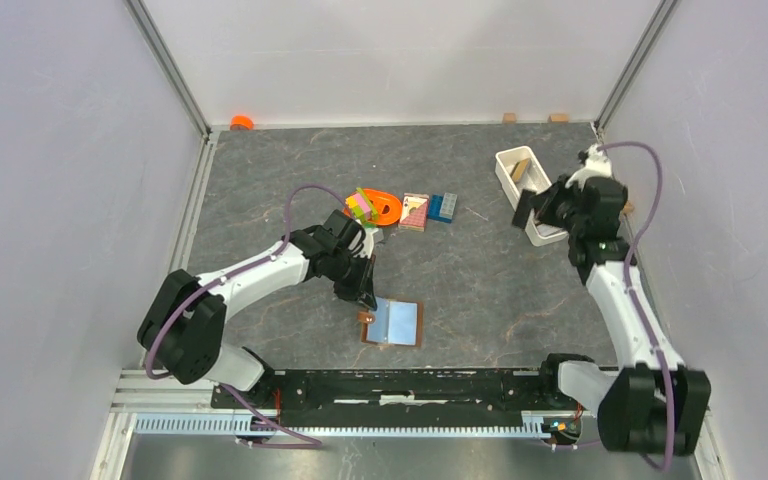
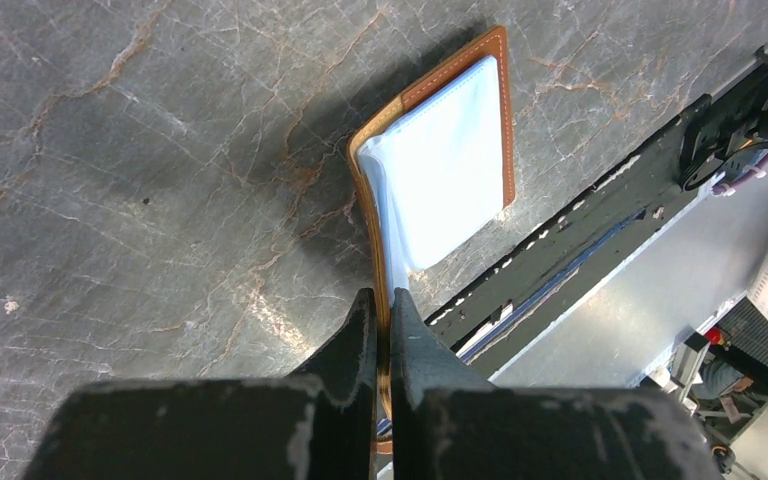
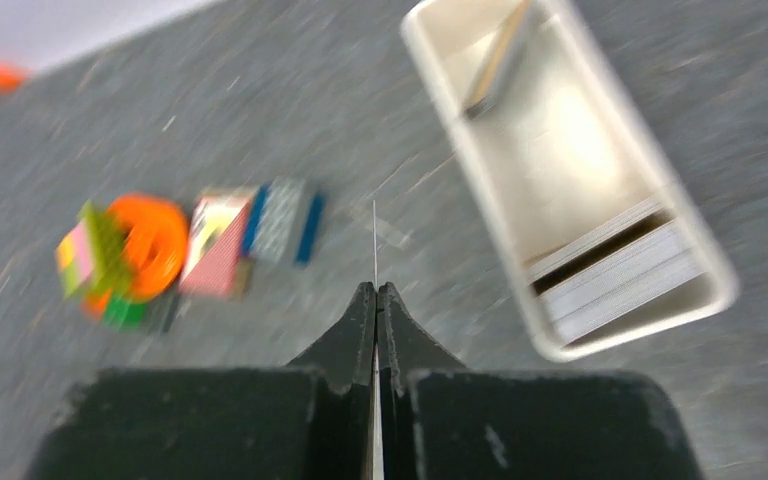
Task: Put the credit cards into the card holder
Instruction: Pick up the credit card from the storage box, then insert the credit card into the card holder.
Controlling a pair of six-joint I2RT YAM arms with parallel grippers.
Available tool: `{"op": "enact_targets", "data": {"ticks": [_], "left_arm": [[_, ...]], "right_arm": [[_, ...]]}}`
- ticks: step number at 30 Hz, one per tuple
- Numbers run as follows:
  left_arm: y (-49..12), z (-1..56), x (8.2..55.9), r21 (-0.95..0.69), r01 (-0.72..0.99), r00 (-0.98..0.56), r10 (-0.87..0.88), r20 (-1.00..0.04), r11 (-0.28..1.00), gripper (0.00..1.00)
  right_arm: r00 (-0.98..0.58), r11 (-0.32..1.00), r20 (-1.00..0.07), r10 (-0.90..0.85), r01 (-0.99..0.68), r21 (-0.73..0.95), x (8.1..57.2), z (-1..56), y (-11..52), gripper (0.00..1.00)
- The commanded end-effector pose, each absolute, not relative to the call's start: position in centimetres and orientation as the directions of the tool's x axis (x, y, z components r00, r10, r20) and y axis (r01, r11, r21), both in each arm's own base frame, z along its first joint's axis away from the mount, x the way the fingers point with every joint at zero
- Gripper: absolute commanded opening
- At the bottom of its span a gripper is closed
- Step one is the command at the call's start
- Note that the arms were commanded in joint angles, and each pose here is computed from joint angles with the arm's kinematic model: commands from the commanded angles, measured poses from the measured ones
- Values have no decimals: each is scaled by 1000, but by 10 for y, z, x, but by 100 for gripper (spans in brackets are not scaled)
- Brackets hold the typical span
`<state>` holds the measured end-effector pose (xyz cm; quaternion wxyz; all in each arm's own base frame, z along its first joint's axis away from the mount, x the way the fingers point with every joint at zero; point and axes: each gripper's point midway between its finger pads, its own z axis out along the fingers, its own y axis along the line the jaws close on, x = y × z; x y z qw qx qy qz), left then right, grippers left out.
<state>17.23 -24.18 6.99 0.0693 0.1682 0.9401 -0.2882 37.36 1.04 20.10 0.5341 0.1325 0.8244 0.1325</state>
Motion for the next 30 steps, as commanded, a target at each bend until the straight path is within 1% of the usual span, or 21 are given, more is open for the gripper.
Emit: {"op": "enact_targets", "data": {"ticks": [1, 4, 7, 9, 13, 18, 24, 30], "left_arm": [[-245, 69, 178, -505, 392, -919, 303, -252, 769, 2], [-241, 57, 177, -488, 357, -933, 280, -225, 797, 2], [-230, 48, 178, -436, 330, -942, 261, -213, 837, 2], [-225, 46, 180, -412, 310, -946, 237, -220, 857, 2], [-222, 42, 183, -400, 261, -956, 178, -232, 879, 2], [-224, 36, 184, -422, 225, -960, 127, -249, 878, 2], [-218, 24, 187, -390, 208, -960, 111, -258, 897, 2], [-221, 24, 188, -405, 209, -958, 102, -270, 890, 2]], "right_arm": [[-538, 835, -774, 332, -214, 507, 315, 182, 88, 0], [-617, 740, -728, 299, -332, 585, 274, 161, 131, 0], [-688, 664, -686, 237, -401, 631, 241, 141, 162, 0], [-732, 627, -653, 192, -420, 656, 221, 126, 178, 0], [-766, 565, -617, 179, -434, 702, 200, 110, 200, 0], [-798, 492, -563, 215, -409, 769, 187, 105, 222, 0], [-832, 407, -490, 260, -366, 837, 178, 108, 246, 0], [-821, 415, -499, 278, -366, 833, 182, 116, 257, 0]]}}
